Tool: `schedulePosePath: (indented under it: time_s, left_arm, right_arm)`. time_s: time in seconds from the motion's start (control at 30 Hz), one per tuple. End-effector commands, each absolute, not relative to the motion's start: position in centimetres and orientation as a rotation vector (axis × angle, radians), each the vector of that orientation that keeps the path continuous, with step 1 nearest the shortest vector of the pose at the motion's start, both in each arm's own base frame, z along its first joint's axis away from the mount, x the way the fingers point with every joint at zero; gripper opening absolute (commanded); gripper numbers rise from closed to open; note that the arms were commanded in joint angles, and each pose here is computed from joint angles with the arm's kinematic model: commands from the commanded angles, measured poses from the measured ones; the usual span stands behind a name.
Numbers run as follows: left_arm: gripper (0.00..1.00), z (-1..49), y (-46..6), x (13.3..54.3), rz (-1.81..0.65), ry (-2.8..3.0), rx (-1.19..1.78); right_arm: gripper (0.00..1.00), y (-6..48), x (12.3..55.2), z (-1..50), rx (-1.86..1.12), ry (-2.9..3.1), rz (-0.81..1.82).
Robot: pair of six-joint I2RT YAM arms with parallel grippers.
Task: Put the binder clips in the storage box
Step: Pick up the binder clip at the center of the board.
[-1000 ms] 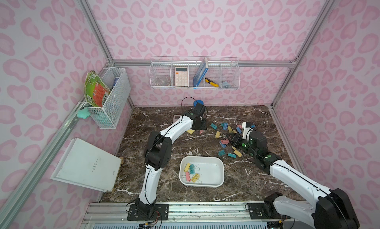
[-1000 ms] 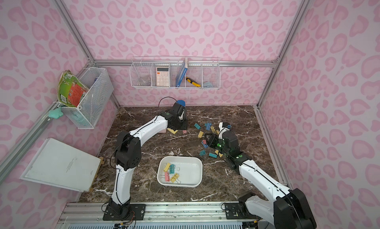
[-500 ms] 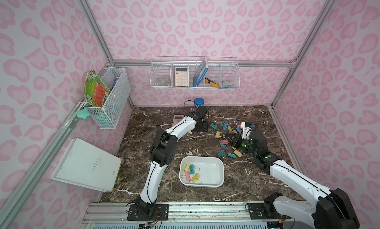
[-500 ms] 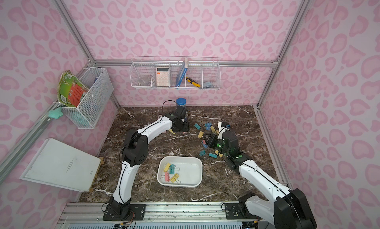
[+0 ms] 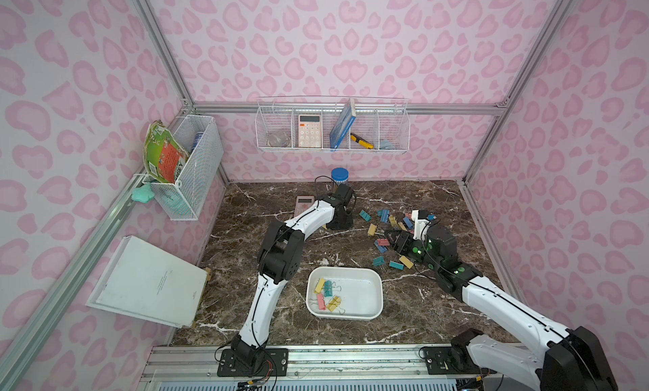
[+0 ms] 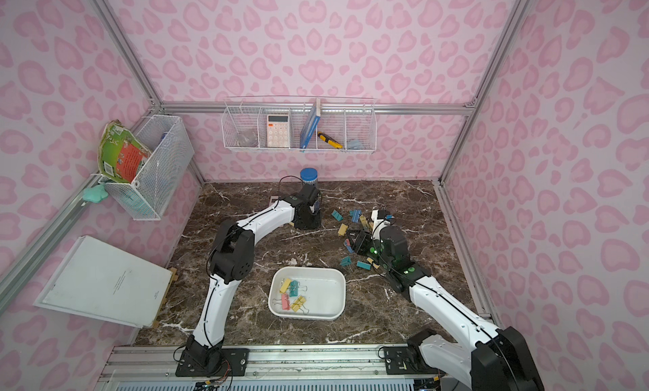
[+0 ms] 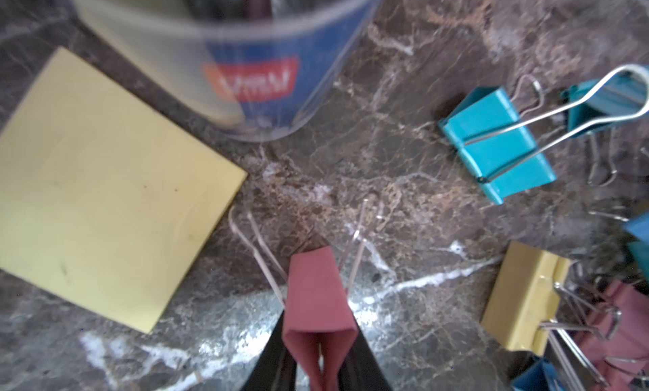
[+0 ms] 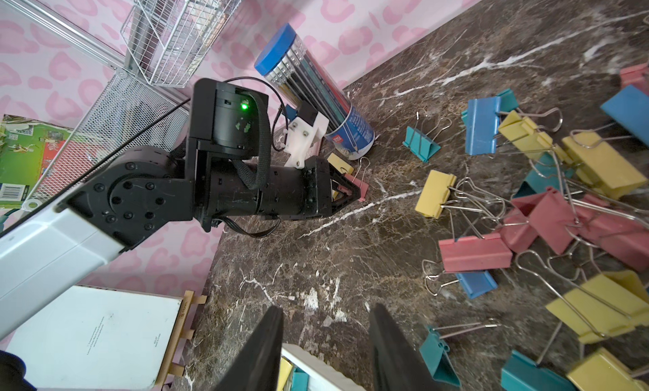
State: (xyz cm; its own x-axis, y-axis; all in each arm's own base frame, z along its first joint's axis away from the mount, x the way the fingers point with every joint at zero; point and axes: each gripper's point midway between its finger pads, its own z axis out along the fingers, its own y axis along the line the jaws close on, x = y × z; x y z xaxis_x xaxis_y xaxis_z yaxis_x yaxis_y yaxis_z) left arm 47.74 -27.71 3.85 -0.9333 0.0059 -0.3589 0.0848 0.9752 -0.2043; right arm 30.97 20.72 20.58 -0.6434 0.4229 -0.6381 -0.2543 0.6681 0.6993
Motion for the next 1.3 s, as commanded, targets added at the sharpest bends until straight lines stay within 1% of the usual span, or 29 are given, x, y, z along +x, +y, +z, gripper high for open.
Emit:
schedulePosePath:
  time_s: [0.0, 0.13, 0.2, 0.23, 0.27, 0.3, 0.37, 0.5, 0.6, 0.63, 0.73, 0.83, 1.03, 1.2, 1.27]
  left_arm:
    - [0.22, 5.0, -28.4, 46.7, -0.374, 2.768, 0.083]
    - [0.19, 6.7, -29.5, 45.9, -0.445, 2.742, 0.124]
    - [0.17, 7.3, -29.5, 45.7, -0.44, 2.728, 0.135]
    - [0.18, 7.4, -29.3, 45.7, -0.423, 2.724, 0.136]
    - [0.23, 7.6, -29.0, 45.9, -0.384, 2.712, 0.139]
    - [0.3, 7.5, -28.5, 46.2, -0.336, 2.702, 0.147]
    - [0.37, 7.3, -27.7, 47.0, -0.247, 2.683, 0.174]
    - [0.43, 6.1, -26.8, 47.5, -0.116, 2.728, 0.196]
    - [0.45, 5.5, -27.2, 47.8, -0.115, 2.742, 0.192]
    - [0.44, 5.5, -27.4, 48.0, -0.122, 2.737, 0.197]
    - [0.36, 4.8, -27.5, 48.7, -0.108, 2.732, 0.212]
    - [0.25, 4.4, -27.6, 48.8, -0.106, 2.737, 0.213]
    - [0.08, 4.1, -27.8, 48.8, -0.115, 2.739, 0.216]
    - [0.0, 4.4, -28.0, 48.6, -0.128, 2.739, 0.235]
    - [0.0, 4.7, -28.3, 48.4, -0.146, 2.735, 0.251]
  right_arm:
    - [0.43, 20.6, 31.2, 21.0, 0.152, 2.01, 1.02]
    - [0.44, 20.5, 31.4, 21.0, 0.169, 2.0, 1.029]
    - [0.44, 20.2, 31.5, 20.9, 0.196, 2.001, 1.035]
    - [0.44, 20.0, 31.5, 20.9, 0.202, 1.998, 1.036]
    - [0.45, 19.9, 31.6, 20.9, 0.208, 1.995, 1.036]
    - [0.46, 19.8, 31.6, 21.0, 0.207, 1.993, 1.035]
    - [0.48, 19.7, 31.5, 21.1, 0.205, 1.993, 1.032]
    - [0.53, 19.7, 31.3, 21.2, 0.197, 1.995, 1.03]
    - [0.54, 19.7, 31.3, 21.1, 0.199, 1.997, 1.03]
    - [0.54, 19.7, 31.3, 21.0, 0.201, 1.998, 1.029]
    - [0.54, 19.6, 31.3, 20.9, 0.205, 1.998, 1.028]
    - [0.55, 19.6, 31.2, 21.0, 0.199, 2.0, 1.021]
    - [0.55, 19.6, 31.3, 20.9, 0.199, 1.999, 1.023]
    - [0.55, 19.6, 31.4, 21.0, 0.199, 1.997, 1.021]
    - [0.55, 19.6, 31.4, 20.9, 0.199, 1.997, 1.021]
